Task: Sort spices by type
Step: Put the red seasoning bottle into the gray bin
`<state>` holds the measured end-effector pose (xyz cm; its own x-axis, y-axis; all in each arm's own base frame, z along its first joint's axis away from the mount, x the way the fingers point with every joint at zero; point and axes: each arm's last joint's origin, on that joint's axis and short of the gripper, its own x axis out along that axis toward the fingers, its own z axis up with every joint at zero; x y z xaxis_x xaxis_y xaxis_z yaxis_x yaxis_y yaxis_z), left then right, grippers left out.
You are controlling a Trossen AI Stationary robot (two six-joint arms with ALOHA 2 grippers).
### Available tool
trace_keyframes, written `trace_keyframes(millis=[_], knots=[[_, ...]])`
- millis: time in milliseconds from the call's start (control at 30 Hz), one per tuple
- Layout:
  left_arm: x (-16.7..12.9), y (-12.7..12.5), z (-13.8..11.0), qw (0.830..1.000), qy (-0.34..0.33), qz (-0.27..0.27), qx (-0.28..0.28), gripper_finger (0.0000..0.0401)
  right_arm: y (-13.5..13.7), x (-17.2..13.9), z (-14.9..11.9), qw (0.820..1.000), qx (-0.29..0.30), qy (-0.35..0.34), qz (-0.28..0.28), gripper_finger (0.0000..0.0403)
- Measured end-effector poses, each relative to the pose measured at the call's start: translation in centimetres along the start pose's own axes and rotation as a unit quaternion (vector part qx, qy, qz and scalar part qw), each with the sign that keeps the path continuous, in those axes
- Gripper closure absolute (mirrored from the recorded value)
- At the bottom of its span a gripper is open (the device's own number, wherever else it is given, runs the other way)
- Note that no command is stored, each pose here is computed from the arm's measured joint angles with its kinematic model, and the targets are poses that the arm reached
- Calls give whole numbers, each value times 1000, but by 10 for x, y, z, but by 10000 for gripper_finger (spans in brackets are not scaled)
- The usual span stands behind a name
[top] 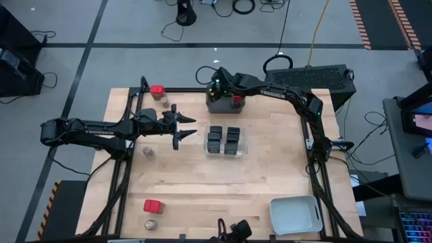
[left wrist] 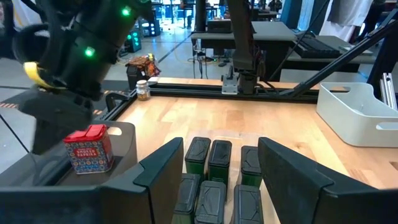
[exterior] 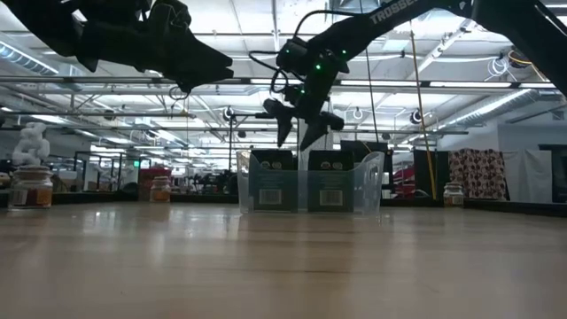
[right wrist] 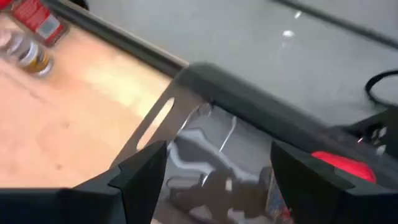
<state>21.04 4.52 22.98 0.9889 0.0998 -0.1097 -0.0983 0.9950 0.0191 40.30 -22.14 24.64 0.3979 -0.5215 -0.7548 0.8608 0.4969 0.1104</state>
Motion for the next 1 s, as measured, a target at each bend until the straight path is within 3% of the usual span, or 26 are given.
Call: trace_keyframes(millis=[233,600,1000], knots=[[0,0,0,1000,0,0,0,189,-10,3,-3,999,15,47,5,187],[0,0,0,1000,0,0,0,189,-13,10,-9,998,5,69,-6,389],[0,0,0,1000,0,0,0,189,-21,28,-14,996,7,90,-26,399]])
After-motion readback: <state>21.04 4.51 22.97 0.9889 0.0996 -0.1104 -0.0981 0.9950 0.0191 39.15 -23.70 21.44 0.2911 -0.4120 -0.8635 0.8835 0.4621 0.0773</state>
